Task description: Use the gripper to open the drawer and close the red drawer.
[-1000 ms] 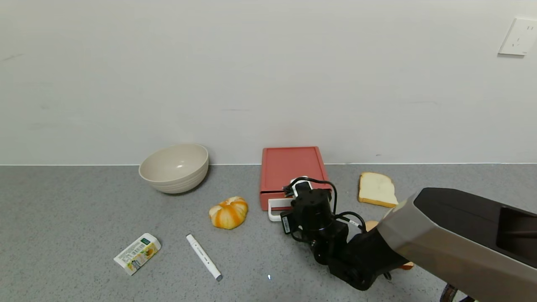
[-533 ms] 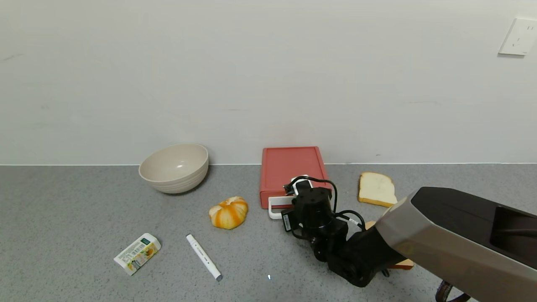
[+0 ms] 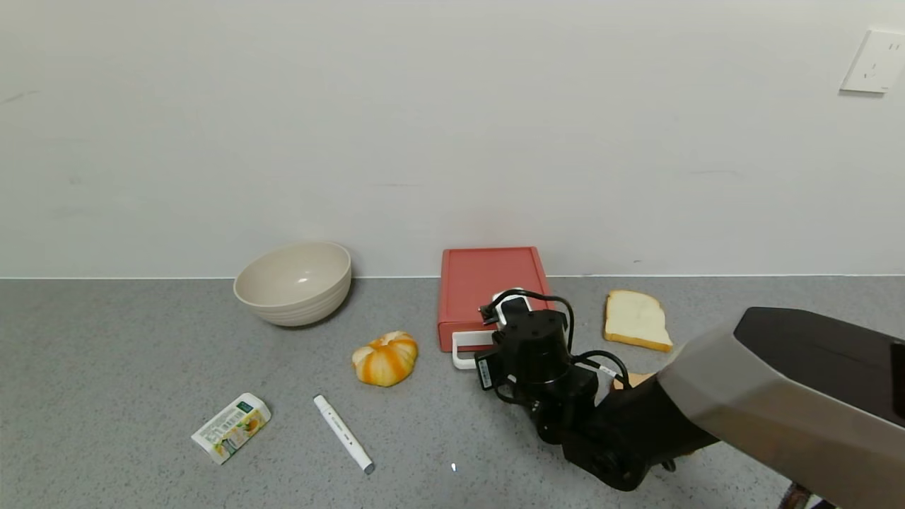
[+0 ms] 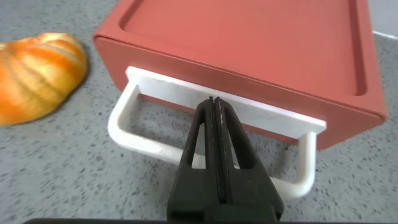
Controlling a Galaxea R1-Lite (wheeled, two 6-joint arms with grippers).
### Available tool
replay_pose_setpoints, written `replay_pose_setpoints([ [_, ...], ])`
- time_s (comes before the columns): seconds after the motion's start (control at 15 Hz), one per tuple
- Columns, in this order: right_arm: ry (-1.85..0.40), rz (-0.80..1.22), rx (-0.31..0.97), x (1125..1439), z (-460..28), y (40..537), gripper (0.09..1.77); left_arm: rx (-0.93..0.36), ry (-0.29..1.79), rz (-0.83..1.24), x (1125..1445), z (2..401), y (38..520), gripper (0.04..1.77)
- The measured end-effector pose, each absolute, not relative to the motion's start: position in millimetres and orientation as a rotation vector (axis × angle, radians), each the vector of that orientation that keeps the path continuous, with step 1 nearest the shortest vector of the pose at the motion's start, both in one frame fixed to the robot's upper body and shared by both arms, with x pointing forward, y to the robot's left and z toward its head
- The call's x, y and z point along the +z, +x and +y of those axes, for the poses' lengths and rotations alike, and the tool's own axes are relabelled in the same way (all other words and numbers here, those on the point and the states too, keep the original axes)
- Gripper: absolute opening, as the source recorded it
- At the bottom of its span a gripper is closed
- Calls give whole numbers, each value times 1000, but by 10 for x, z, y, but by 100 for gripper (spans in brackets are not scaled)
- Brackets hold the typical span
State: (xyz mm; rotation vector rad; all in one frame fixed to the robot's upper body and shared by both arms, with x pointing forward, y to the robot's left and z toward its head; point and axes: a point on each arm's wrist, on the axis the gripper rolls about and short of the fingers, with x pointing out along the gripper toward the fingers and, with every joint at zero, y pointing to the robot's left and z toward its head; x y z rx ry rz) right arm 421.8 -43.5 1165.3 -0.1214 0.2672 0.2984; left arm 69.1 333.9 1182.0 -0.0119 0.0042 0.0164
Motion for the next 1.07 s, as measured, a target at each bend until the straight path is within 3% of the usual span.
replay_pose_setpoints([
  [0.67, -88, 241, 447, 12734, -939, 3478, 12, 17, -14, 4, 11820, 3339, 691, 173],
  [0.93, -102, 285, 584, 12920, -1340, 3201, 11, 18, -15, 4, 11820, 3339, 691, 173],
  [1.07, -110, 319, 580, 12969, -1551, 3122, 12, 19, -17, 4, 11820, 3339, 691, 173],
])
